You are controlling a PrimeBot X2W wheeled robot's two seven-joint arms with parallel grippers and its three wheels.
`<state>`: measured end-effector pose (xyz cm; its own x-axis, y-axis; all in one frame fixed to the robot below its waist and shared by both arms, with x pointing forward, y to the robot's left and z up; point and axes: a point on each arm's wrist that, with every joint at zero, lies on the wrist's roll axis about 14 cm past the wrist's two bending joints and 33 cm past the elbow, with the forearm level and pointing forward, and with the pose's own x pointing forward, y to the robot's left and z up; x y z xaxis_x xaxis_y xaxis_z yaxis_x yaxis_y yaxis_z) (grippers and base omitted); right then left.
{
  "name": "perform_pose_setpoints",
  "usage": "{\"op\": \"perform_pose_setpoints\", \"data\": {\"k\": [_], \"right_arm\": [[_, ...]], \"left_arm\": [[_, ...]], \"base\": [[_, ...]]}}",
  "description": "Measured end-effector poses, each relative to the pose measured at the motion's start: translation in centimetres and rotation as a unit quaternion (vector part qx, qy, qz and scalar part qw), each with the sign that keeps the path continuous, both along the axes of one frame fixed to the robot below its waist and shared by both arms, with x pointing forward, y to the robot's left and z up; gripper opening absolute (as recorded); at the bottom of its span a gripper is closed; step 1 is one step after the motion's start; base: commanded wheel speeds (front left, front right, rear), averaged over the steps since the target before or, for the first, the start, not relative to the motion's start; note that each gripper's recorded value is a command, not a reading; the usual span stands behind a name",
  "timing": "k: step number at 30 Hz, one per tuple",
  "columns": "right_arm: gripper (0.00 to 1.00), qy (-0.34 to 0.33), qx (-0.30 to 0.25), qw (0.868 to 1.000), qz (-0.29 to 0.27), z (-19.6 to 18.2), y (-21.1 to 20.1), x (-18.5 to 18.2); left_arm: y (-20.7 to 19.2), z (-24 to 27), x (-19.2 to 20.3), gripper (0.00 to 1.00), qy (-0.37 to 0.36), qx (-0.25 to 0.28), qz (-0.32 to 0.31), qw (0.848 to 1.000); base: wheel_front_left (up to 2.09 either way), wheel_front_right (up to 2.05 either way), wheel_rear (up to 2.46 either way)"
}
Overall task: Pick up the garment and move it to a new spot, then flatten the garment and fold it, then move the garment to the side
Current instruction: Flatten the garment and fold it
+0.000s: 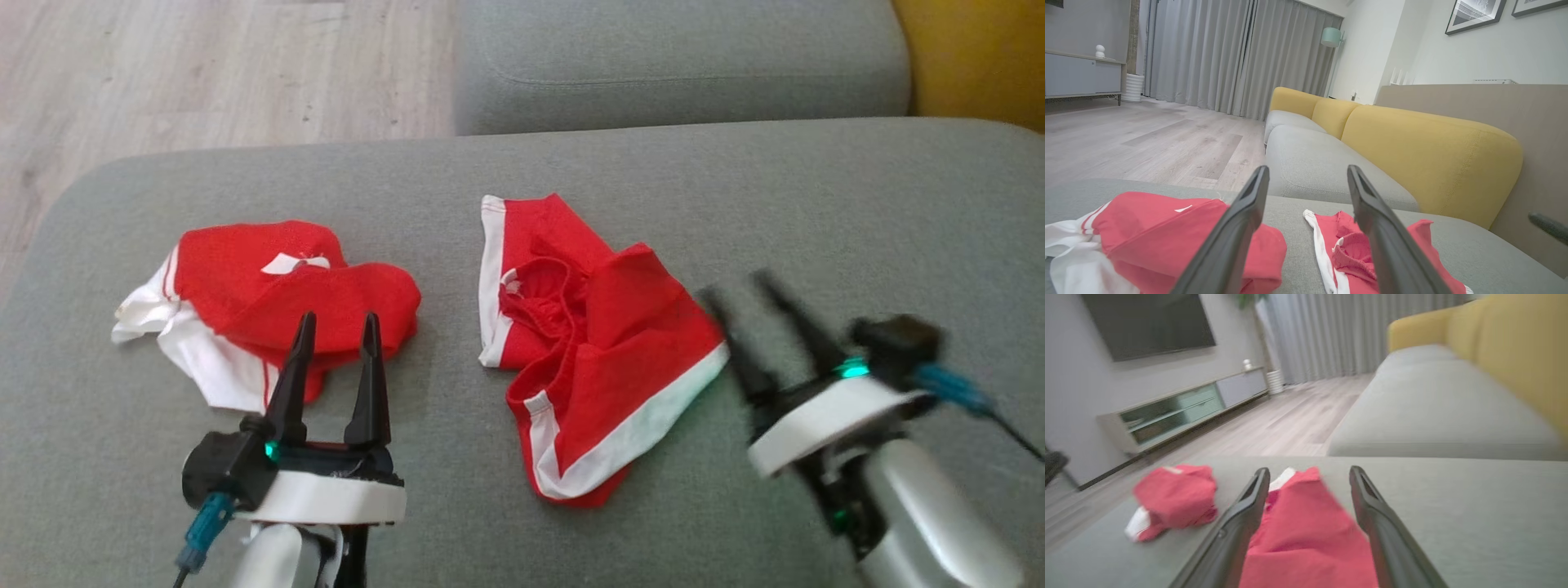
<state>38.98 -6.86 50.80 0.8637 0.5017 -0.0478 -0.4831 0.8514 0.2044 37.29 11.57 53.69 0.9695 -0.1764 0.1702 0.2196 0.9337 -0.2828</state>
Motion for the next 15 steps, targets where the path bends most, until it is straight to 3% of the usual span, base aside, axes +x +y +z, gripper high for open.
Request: {"op": "perform_pose_setpoints", "data": {"k": [3,6,15], "right_arm": [[1.00,-0.028,0.009,0.996,-0.089,0.5,-4.2,1.4],[1.00,-0.016,-0.003,0.990,-0.140,-1.2,-6.3,1.1],[1.00,0.058,-0.031,0.980,-0.187,-6.6,-8.3,0.1]], "left_arm": [[-0.6,-0.1,0.2,1.00,0.001,0.003,-0.008,1.000],[-1.1,-0.4,0.5,1.00,0.006,0.002,-0.017,1.000],[-2.5,-1.8,1.5,1.00,0.024,0.002,-0.038,0.999]], "base": [[0.00,0.00,0.00],[0.00,0.00,0.00],[0.00,0.00,0.00]]}}
